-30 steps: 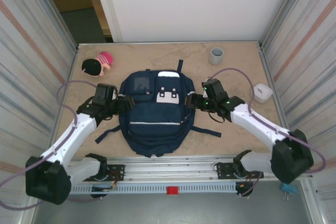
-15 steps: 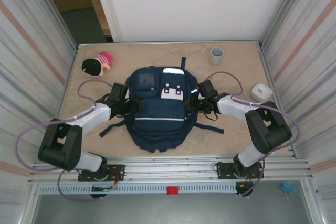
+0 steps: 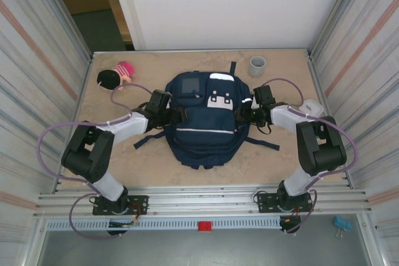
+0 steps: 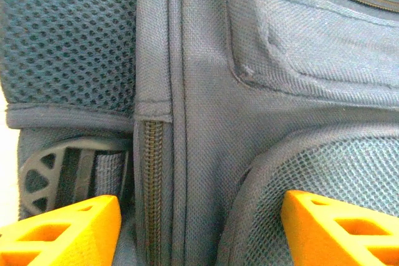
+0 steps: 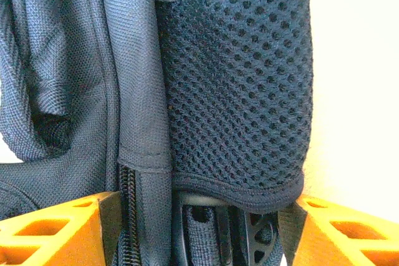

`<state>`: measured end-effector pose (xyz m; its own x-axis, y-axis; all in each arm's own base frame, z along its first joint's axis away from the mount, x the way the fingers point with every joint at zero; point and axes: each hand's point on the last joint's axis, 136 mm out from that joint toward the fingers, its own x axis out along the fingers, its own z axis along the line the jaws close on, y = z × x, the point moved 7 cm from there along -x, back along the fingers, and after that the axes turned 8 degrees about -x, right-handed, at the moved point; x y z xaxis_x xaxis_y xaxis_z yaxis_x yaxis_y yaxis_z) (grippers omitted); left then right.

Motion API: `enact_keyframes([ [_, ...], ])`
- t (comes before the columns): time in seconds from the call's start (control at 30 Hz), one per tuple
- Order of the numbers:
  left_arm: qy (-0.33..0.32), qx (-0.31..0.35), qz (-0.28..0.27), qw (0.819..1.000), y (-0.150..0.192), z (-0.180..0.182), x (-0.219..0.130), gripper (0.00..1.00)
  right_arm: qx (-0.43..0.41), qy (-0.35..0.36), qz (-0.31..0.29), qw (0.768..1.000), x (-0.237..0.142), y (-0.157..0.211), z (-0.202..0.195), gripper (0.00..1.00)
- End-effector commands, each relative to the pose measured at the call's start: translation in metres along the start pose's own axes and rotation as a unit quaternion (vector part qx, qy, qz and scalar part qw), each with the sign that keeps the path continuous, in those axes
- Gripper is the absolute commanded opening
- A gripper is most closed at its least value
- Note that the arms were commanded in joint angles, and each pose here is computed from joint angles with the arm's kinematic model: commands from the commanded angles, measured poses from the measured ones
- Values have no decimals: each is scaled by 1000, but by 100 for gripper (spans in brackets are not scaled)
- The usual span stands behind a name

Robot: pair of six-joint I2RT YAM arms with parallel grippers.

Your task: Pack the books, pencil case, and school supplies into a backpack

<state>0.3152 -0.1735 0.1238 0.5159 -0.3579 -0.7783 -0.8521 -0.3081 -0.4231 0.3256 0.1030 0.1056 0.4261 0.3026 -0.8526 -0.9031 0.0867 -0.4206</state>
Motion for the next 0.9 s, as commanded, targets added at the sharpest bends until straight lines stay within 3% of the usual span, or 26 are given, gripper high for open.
enact_keyframes([
  [0.0,-12,33,-34,999,-3,-6,-39,83,-37,-19,-45,998,-48,-22,13,70],
  [0.13,-43,96,-151,983,-27,-8,-104,98,-59,7,-146,987,-121,-48,11,75],
  [0.2,-56,132,-218,965,-36,-7,-135,99,-69,23,-200,977,-153,-55,7,99],
  [0.33,-94,201,-363,905,-41,8,-182,99,-72,65,-304,948,-197,-60,-9,99],
  [0.43,-104,239,-439,860,-29,25,-186,99,-67,87,-370,922,-208,-56,-29,99],
  [0.5,-109,257,-458,844,-19,38,-179,99,-78,89,-402,908,-202,-47,-41,99],
  [0.6,-133,255,-447,847,-9,65,-160,99,-101,87,-414,900,-180,-36,-58,99],
  [0.77,-140,212,-416,873,-1,106,-127,99,-112,112,-393,906,-136,-21,-78,99],
  [0.87,-140,212,-415,874,2,120,-109,99,-109,119,-387,908,-113,-16,-88,99],
])
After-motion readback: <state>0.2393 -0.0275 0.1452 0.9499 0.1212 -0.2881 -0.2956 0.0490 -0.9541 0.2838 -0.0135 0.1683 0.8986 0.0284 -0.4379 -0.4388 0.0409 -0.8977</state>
